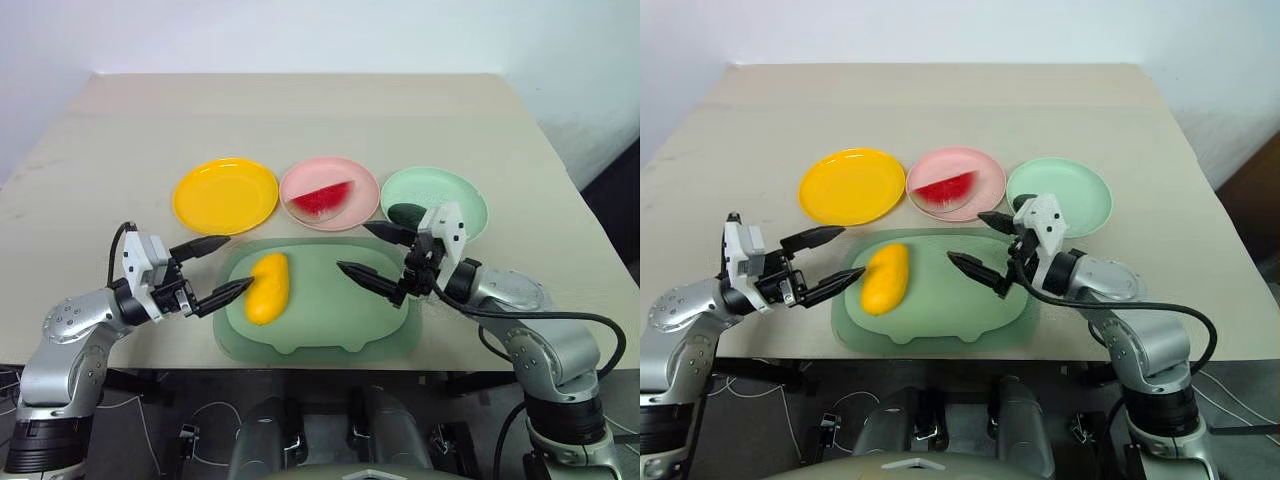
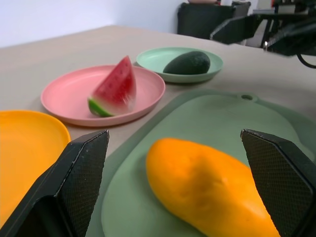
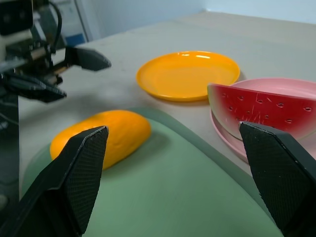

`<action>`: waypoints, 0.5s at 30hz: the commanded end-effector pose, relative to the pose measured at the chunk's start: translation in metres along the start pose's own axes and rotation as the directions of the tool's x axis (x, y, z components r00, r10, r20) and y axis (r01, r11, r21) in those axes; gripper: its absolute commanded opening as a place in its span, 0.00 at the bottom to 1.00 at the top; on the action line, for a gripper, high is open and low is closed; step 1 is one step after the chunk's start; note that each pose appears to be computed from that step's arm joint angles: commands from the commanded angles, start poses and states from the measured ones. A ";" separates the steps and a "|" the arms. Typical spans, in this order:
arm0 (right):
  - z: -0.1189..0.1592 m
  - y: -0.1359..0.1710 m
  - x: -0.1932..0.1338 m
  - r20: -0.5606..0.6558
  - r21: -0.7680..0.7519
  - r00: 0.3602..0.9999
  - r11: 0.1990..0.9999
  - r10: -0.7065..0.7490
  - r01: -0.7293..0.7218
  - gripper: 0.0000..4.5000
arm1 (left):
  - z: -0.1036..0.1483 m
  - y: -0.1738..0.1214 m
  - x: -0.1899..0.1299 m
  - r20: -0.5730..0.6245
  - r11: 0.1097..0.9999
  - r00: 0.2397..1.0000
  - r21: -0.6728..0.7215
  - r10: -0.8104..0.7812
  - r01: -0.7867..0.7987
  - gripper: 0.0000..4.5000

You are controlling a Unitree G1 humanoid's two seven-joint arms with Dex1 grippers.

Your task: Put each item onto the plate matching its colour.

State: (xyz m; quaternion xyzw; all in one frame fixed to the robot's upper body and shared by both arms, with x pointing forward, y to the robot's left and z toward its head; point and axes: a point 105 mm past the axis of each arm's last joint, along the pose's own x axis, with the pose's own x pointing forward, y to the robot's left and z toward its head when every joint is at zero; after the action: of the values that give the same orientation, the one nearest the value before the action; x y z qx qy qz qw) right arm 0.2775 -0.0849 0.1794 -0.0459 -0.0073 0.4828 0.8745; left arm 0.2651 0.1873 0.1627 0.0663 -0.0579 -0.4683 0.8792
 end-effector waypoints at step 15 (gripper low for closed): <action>0.009 -0.013 0.000 0.031 -0.045 0.997 0.997 -0.068 0.069 1.00 | -0.022 -0.014 0.022 -0.127 0.950 0.985 -0.275 0.118 -0.150 1.00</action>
State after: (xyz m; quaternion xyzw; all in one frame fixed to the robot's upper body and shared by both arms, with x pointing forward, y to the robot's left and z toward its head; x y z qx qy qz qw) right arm 0.2908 -0.0930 0.1772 -0.0538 -0.0035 0.4546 0.8891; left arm 0.2668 0.1643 0.1377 -0.0461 0.0472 -0.4107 0.9094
